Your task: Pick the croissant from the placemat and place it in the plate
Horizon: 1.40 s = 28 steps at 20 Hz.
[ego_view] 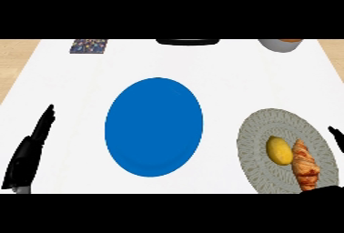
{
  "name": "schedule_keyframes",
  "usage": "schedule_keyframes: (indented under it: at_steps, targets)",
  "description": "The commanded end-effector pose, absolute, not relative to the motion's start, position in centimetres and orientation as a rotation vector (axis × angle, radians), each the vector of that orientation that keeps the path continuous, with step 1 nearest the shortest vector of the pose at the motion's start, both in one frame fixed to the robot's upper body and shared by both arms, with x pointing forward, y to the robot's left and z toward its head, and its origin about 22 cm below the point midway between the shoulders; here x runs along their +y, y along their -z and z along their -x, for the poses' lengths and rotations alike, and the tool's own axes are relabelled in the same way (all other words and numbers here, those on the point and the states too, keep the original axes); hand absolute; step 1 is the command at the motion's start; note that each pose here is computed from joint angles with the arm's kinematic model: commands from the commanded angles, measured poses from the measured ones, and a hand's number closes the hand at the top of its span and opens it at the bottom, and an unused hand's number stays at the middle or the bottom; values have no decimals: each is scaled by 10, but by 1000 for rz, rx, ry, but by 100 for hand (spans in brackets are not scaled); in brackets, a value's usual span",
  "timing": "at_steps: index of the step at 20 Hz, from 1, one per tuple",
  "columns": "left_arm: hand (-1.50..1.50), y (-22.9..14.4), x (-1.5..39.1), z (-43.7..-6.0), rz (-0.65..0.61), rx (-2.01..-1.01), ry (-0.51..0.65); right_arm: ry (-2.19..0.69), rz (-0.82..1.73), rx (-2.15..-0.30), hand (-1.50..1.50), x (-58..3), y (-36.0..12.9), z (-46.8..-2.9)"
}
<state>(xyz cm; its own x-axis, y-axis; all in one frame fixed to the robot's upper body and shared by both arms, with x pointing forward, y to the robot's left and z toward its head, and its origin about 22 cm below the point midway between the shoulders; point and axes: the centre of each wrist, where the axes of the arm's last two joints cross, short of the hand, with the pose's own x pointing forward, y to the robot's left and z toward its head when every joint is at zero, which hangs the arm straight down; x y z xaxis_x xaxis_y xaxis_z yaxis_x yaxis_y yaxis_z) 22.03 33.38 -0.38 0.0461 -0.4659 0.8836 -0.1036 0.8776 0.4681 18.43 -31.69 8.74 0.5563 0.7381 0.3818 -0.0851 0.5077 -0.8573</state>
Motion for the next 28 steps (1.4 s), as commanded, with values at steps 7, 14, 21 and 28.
schedule_keyframes:
  at_steps: [7,14,21,28]
  targets:
    - [0,17,335,-213,-487,-1512,285,-638,815,-792,-150,-336,-54,-193]
    - [0,-7,340,-214,-480,-1526,305,-670,785,-714,-150,-354,-34,-212]
    - [0,6,338,-220,-466,-1506,297,-669,787,-740,-150,-335,-3,-216]
    - [0,-2,342,-209,-480,-1516,299,-643,783,-816,150,-355,18,-219]
